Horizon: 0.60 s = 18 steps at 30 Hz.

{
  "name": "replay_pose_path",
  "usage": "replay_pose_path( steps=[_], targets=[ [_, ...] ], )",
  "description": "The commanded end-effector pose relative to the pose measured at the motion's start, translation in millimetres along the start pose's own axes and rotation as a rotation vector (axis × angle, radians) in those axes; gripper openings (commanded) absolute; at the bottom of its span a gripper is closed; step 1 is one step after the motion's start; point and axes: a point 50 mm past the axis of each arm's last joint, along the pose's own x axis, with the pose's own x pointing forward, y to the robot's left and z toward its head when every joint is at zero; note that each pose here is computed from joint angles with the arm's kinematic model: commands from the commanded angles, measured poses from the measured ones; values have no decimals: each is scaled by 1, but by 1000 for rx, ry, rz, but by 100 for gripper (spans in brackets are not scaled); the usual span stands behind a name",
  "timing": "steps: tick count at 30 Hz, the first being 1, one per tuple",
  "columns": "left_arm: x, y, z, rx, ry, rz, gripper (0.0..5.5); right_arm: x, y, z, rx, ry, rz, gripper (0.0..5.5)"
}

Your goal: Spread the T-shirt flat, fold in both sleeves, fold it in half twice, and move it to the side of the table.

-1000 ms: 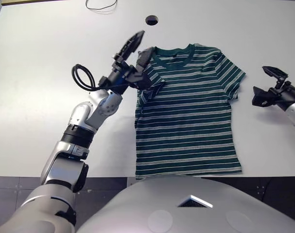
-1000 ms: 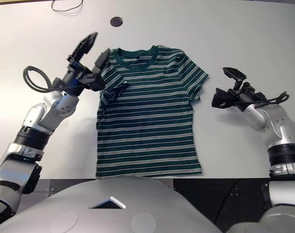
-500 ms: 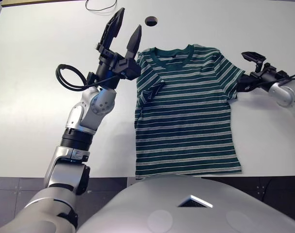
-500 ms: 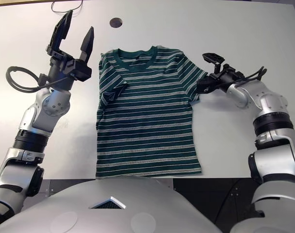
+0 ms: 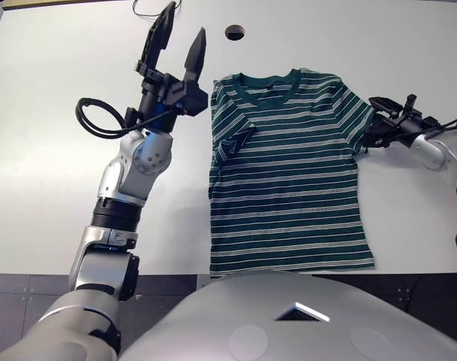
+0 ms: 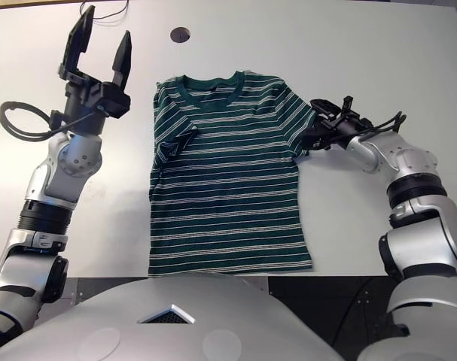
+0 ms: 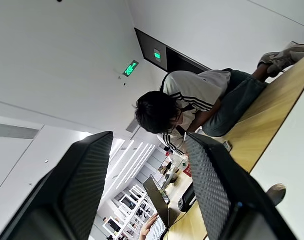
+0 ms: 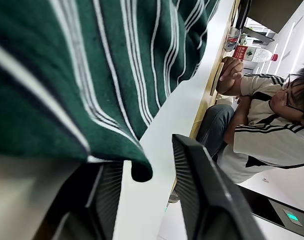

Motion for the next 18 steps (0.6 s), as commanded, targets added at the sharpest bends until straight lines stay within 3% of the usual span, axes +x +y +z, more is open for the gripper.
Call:
replay_pose_path(
  steps=[1,6,18],
  targets=[
    [2,9,2,-20,1,38,270,-1,21,4,21,-1,81,91],
    [0,13,5,-37,3,67,270,-1,21,3,25,8,78,12],
    [-9,12,3,-64,36,74,270,-4,3,12,84,-47,-115,12]
  ],
)
